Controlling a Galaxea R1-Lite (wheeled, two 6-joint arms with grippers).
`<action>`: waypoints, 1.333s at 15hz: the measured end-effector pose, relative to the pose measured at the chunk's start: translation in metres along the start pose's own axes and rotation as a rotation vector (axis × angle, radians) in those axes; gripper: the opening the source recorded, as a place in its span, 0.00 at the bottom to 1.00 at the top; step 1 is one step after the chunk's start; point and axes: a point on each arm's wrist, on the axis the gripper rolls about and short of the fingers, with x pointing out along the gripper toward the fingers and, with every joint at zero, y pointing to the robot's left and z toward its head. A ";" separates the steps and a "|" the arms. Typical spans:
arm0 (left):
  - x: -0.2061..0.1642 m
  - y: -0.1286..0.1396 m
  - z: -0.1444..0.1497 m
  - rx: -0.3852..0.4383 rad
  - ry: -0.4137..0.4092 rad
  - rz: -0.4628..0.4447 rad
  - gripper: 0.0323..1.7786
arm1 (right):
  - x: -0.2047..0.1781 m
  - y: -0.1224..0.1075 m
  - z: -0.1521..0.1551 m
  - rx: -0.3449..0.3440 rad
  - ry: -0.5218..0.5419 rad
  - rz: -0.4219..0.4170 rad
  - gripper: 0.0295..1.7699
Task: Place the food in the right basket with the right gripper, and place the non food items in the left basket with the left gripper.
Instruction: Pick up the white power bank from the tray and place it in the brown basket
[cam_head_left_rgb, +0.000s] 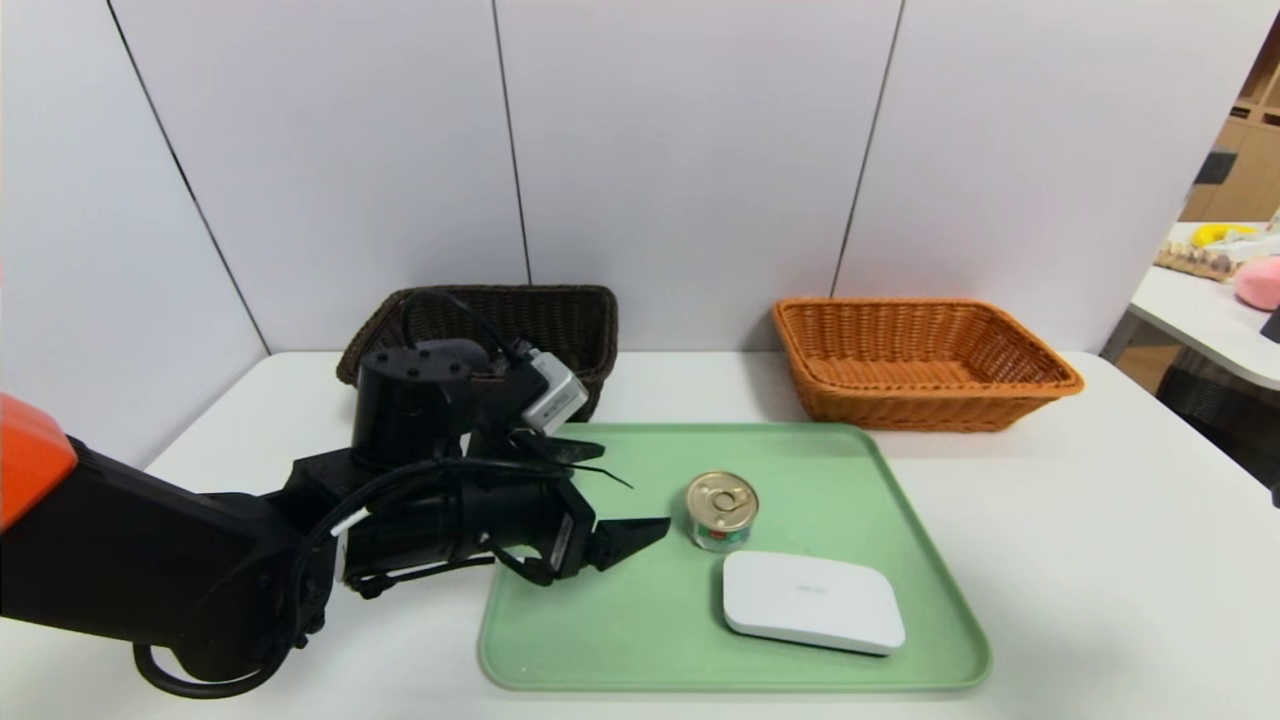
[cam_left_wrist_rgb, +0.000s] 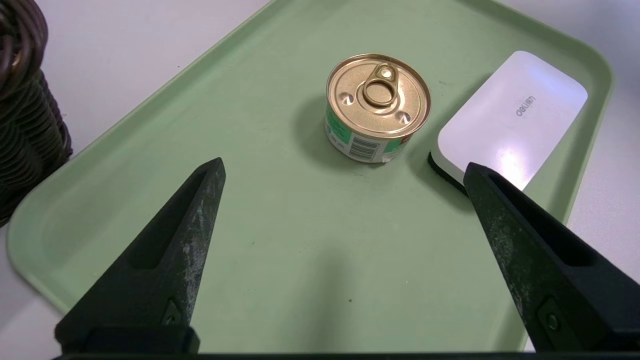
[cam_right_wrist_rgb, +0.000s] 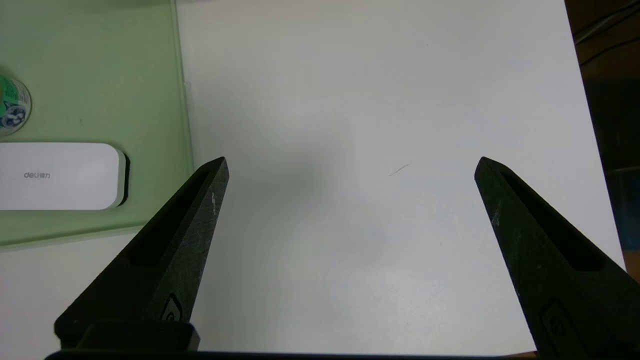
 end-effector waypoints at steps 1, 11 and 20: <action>0.003 0.000 -0.001 -0.004 -0.006 -0.001 0.95 | 0.000 0.000 0.000 0.000 0.000 0.000 0.96; 0.025 -0.005 -0.012 -0.033 -0.030 -0.037 0.95 | 0.001 0.000 -0.001 0.000 0.004 -0.001 0.96; 0.034 -0.007 -0.016 -0.022 -0.038 -0.044 0.95 | 0.001 0.000 -0.001 -0.001 0.006 -0.003 0.96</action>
